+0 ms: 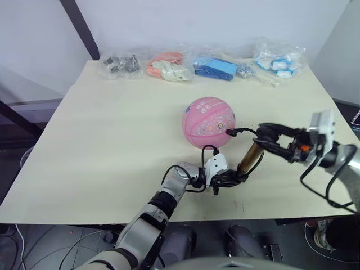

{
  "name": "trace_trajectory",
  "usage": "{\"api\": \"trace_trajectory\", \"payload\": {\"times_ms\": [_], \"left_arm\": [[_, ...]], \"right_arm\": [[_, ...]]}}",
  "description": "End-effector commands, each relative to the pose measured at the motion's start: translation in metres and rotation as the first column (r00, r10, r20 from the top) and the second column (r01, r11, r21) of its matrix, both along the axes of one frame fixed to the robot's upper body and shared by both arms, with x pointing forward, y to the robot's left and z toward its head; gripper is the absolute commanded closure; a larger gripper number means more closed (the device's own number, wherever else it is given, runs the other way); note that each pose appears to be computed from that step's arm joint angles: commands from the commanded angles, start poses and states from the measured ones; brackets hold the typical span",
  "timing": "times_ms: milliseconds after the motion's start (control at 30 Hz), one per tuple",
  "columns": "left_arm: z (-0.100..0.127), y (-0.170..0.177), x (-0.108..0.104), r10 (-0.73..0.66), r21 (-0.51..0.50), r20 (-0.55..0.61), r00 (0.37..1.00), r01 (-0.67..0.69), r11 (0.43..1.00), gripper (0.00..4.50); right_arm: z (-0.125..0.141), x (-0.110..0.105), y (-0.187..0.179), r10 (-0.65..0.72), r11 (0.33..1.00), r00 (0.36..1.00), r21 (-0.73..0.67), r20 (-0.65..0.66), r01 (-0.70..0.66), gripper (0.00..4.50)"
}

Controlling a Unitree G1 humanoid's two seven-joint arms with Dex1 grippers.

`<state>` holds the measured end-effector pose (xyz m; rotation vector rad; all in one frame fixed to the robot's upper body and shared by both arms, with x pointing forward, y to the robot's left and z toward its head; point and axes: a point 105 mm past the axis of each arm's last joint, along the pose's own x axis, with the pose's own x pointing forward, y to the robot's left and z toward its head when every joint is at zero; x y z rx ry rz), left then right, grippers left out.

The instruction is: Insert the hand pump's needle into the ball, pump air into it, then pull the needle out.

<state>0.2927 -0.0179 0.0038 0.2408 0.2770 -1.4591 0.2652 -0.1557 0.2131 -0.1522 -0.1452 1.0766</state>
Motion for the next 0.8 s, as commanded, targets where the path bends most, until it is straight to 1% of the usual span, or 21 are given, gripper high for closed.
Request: {"api": "trace_trajectory", "payload": {"times_ms": [33, 100, 200, 267, 367, 500, 567, 667, 733, 800], "left_arm": [[-0.032, 0.017, -0.007, 0.060, 0.094, -0.104, 0.993, -0.050, 0.994, 3.42], [-0.033, 0.017, -0.008, 0.059, 0.094, -0.106, 0.993, -0.049, 0.994, 3.42], [-0.034, 0.018, -0.009, 0.059, 0.095, -0.109, 0.992, -0.048, 0.994, 3.42], [-0.034, 0.018, -0.009, 0.059, 0.096, -0.110, 0.992, -0.049, 0.994, 3.42], [-0.034, 0.018, -0.009, 0.060, 0.095, -0.109, 0.992, -0.049, 0.994, 3.42], [-0.033, 0.017, -0.009, 0.059, 0.094, -0.107, 0.992, -0.049, 0.994, 3.42], [-0.033, 0.017, -0.009, 0.057, 0.094, -0.107, 0.993, -0.047, 0.994, 3.42], [-0.033, 0.017, -0.009, 0.056, 0.093, -0.105, 0.993, -0.046, 0.995, 3.42], [-0.033, 0.017, -0.009, 0.055, 0.093, -0.105, 0.993, -0.046, 0.995, 3.42], [-0.033, 0.017, -0.009, 0.055, 0.094, -0.104, 0.993, -0.045, 0.995, 3.42]], "right_arm": [[0.051, -0.013, -0.004, 0.035, 0.998, 0.990, 0.050, 0.138, -0.042, 2.59], [0.066, -0.013, -0.009, 0.021, 0.997, 0.985, 0.069, 0.168, -0.033, 2.59], [0.081, -0.013, -0.015, 0.003, 0.995, 0.980, 0.099, 0.200, -0.023, 2.59], [0.078, -0.012, -0.014, 0.005, 0.994, 0.982, 0.104, 0.189, -0.025, 2.59], [0.054, -0.011, -0.004, 0.027, 0.998, 0.992, 0.061, 0.122, -0.034, 2.59], [0.016, -0.004, 0.003, -0.004, 1.000, 0.999, -0.003, 0.040, 0.004, 2.59], [-0.004, -0.004, 0.008, 0.001, 0.999, 1.000, -0.042, 0.010, 0.000, 2.59], [-0.027, -0.007, 0.020, 0.029, 0.998, 0.999, -0.059, -0.032, -0.031, 2.59], [-0.038, -0.007, 0.026, 0.026, 0.998, 0.998, -0.053, -0.055, -0.029, 2.59], [-0.055, -0.006, 0.030, 0.012, 0.997, 0.997, -0.078, -0.080, -0.019, 2.59]]}}
